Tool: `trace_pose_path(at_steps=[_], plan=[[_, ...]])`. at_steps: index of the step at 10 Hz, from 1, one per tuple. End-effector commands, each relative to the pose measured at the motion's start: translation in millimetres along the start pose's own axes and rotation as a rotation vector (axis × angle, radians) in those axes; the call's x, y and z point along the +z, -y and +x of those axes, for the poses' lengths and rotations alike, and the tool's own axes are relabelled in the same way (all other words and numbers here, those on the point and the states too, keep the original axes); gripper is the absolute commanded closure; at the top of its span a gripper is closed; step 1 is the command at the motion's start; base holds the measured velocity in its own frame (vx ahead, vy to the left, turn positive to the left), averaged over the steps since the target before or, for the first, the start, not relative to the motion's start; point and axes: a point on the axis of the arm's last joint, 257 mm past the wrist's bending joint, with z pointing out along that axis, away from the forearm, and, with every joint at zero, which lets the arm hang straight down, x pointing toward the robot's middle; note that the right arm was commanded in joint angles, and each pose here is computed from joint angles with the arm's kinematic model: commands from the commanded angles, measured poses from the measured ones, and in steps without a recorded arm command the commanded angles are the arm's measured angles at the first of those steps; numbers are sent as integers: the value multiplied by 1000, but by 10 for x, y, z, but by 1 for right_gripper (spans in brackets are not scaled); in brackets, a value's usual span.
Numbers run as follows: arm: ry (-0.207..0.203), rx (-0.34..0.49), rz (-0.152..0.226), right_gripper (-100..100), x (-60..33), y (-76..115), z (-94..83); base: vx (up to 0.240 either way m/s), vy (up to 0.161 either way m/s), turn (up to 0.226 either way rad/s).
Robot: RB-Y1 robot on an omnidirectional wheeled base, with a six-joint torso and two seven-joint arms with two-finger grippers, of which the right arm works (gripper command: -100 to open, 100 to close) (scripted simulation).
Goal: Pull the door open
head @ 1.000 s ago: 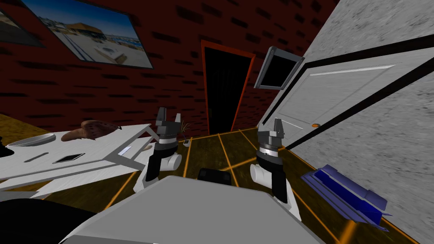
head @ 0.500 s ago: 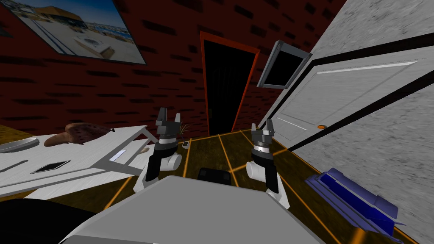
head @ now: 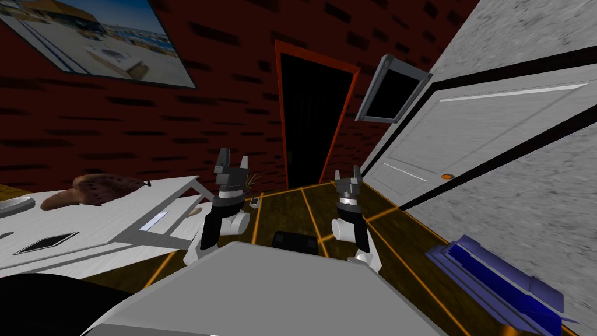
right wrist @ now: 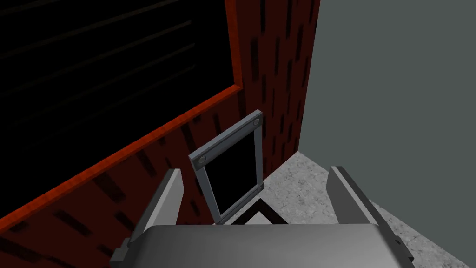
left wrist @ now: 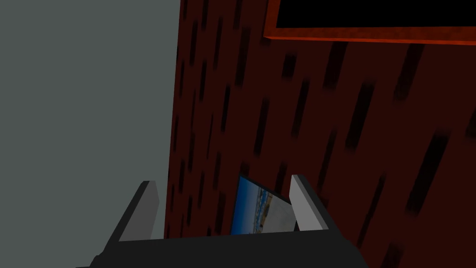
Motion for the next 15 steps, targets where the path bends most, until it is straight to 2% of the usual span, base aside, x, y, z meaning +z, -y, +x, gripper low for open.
trace_pose_path(at_steps=[1, 6, 11, 12, 15], plan=[[-12, 76, 20, -100, 29, 139, 61, 101, 54, -9], [-43, 309, 99, -100, 54, 640, 271, 97, 57, -12], [-62, 544, 200, -100, 33, 1175, 515, 100, 70, -14], [-62, 544, 200, -100, 33, 1175, 515, 66, 40, -6], [-64, 677, 269, -100, -6, 1498, 659, 67, 47, -12]])
